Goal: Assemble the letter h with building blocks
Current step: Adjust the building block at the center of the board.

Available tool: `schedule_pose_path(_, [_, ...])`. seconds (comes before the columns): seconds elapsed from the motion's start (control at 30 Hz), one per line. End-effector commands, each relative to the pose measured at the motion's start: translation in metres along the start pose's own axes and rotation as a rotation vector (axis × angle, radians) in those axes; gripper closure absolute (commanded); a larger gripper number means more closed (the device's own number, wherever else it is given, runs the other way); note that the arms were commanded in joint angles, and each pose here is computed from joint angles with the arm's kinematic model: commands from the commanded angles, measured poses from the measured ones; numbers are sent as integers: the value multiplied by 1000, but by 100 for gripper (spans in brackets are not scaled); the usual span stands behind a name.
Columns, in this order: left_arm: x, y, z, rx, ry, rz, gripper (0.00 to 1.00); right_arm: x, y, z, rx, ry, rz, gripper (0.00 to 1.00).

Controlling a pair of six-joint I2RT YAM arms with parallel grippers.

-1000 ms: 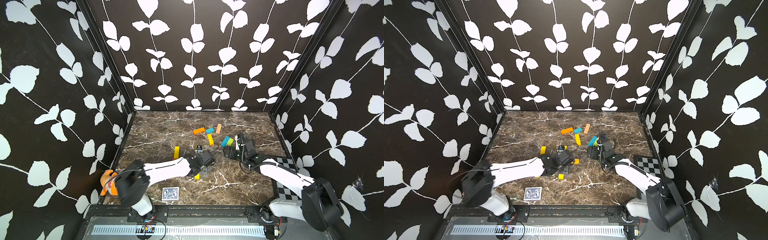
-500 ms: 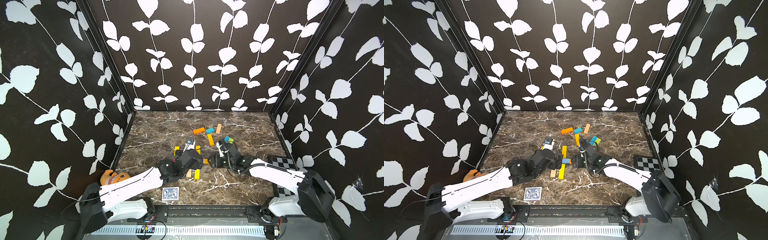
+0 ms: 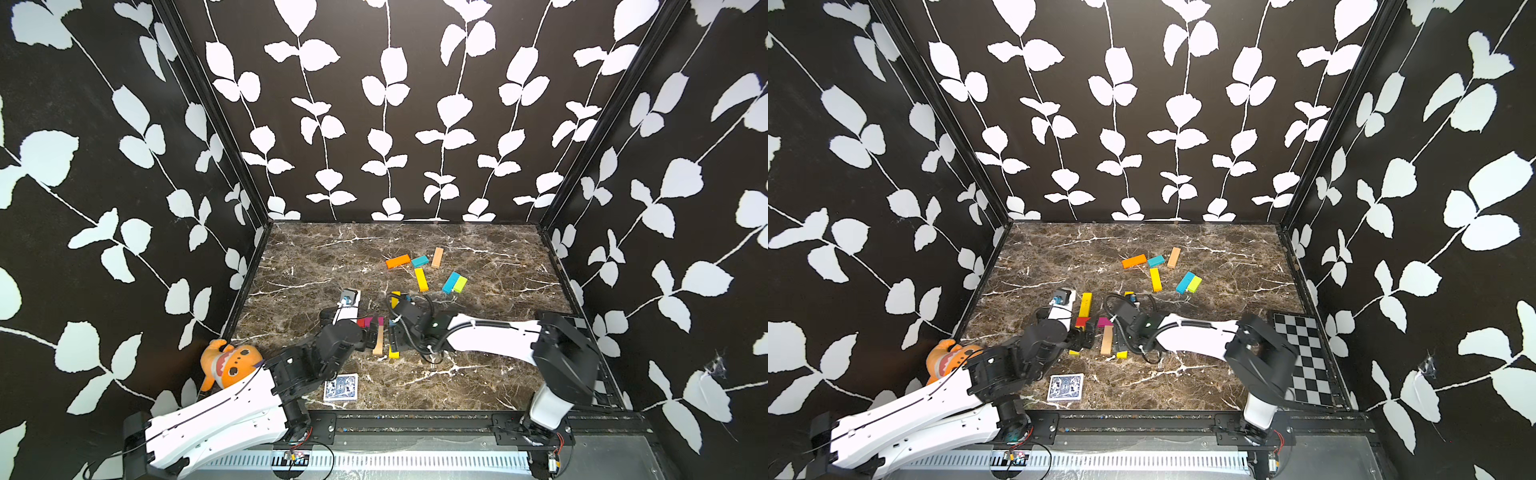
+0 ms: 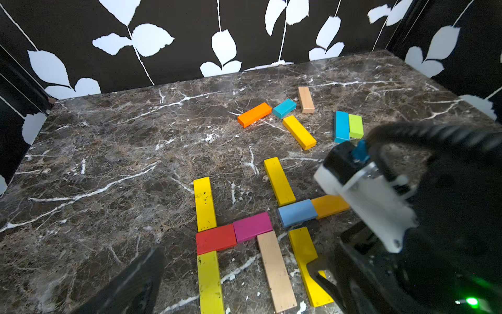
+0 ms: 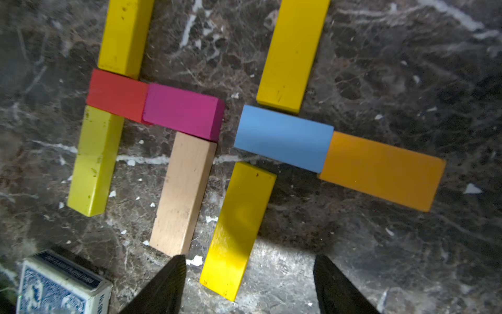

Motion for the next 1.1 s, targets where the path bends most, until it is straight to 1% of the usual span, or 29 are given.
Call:
schedule_pose_path(0.0, [3,-4,4,-14,-16,-13,1,0,3,8,-14,-62,1,28])
schedule_pose_path(0.1, [5,-8,10,-10,-13,-15,1,-8,5,15,-16,-59,14,30])
schedule_pose_path(0.2, [6,-13,13,-6,-17,-11,1,-11,5,16,-20,-96,36,34])
schedule_pose_path(0.3, [7,-14,16,-3,-15,-12,1,-11,4,14,-38,-130,28,37])
schedule_pose_path(0.53, [7,-17,18,1,-17,-12,1,-18,5,17,-58,-129,28,41])
schedule_pose_path(0.63, [7,-18,19,-2,-14,-10,1,-17,6,17,-40,-114,11,41])
schedule_pose_path(0.77, [8,-18,21,-2,-7,-13,1,-3,5,13,31,-118,-6,31])
schedule_pose_path(0.8, [8,-18,21,-1,-6,-14,1,2,3,10,39,-124,-12,30])
schedule_pose_path(0.87, [9,-18,22,5,-3,-20,1,7,-2,7,53,-105,-14,30])
schedule_pose_path(0.97, [10,-18,23,7,0,-27,1,7,-8,10,81,-57,33,35])
schedule_pose_path(1.07, [9,-18,23,7,2,-33,1,4,-16,12,114,-36,58,35])
Point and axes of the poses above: each gripper's point midway between its finger pads, its own x axis back along the fingers, its own z axis along the line the jaws close on, y = z × x, the point moved 9 cm from there along x, back along the fingers, and after that the axes turned 15 degrees about x, right-handed, at the moved point
